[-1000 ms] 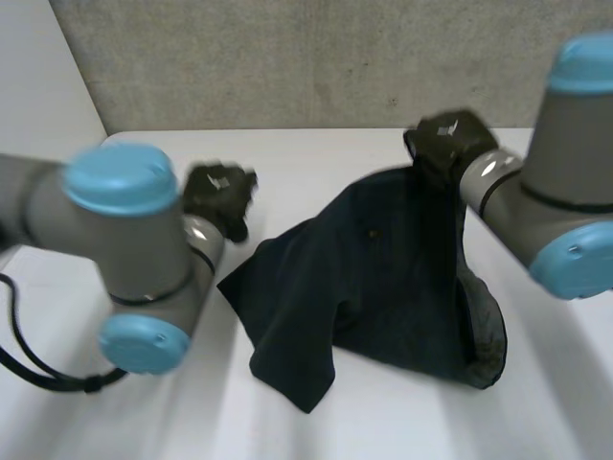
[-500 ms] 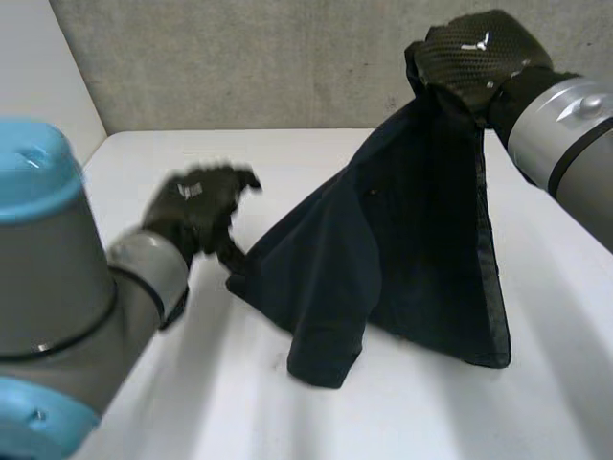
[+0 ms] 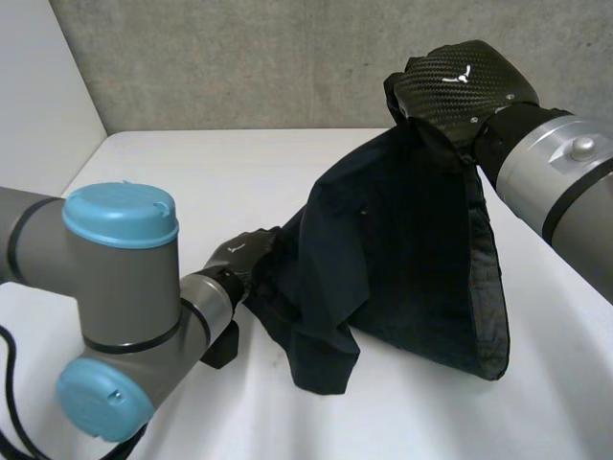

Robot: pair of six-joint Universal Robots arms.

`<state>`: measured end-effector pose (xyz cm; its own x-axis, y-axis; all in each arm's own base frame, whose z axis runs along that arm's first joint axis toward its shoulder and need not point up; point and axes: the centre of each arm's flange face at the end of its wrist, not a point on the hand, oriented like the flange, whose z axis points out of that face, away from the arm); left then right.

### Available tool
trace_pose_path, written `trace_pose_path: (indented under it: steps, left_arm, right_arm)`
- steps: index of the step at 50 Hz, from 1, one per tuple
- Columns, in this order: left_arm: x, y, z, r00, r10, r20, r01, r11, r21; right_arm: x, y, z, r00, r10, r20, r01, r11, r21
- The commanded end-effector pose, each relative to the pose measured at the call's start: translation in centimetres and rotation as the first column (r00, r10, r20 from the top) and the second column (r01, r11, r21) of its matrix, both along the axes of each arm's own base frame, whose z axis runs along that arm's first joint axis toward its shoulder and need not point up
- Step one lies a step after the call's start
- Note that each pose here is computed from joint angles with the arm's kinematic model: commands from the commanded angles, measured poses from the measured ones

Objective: Fold the shorts.

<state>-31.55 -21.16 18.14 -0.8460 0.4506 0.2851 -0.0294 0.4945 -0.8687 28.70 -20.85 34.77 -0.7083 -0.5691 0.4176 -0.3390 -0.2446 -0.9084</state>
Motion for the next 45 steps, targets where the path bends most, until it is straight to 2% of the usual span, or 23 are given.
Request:
trace_pose_path:
  steps: [1, 11, 20, 25, 33, 37, 42, 45]
  left_arm:
    - [-1.0, -1.5, -1.5, 1.0, 0.01, -0.013, -0.01, 1.0, -0.009]
    - [-2.1, -2.9, -2.0, 0.997, 0.001, -0.077, -0.009, 0.995, -0.103]
    - [-1.9, -3.2, -2.9, 0.998, 0.025, -0.053, -0.031, 0.994, -0.103]
    - [-1.0, -3.7, -2.4, 0.996, 0.075, -0.044, -0.079, 0.991, -0.11]
    - [2.2, -4.8, 2.7, 0.983, 0.155, -0.098, -0.172, 0.966, -0.196]
    - [3.4, -5.0, 4.1, 0.983, 0.17, -0.063, -0.18, 0.951, -0.25]
    - [3.8, -4.0, 3.1, 0.988, 0.136, 0.067, -0.115, 0.959, -0.261]
    - [3.8, -3.3, 2.1, 0.987, 0.121, 0.103, -0.093, 0.966, -0.242]
  right_arm:
    - [-0.5, 0.9, -0.1, 1.0, 0.001, -0.003, -0.001, 1.0, 0.004]
    - [-0.9, 1.9, 0.1, 1.0, 0.01, 0.004, -0.01, 1.0, 0.001]
    - [-1.2, 1.7, 1.0, 1.0, 0.001, 0.023, -0.001, 1.0, -0.026]
    - [-1.2, 1.8, 1.3, 1.0, 0.003, 0.025, -0.002, 0.999, -0.036]
    - [-1.2, 1.5, 1.2, 1.0, -0.005, 0.027, 0.006, 0.999, -0.035]
    - [-1.2, 1.5, 0.9, 1.0, -0.005, 0.026, 0.006, 0.999, -0.031]
    - [-1.0, 1.4, 0.2, 1.0, 0.0, 0.023, 0.001, 1.0, -0.026]
    - [-0.8, 1.4, 0.0, 1.0, 0.003, 0.024, -0.002, 1.0, -0.024]
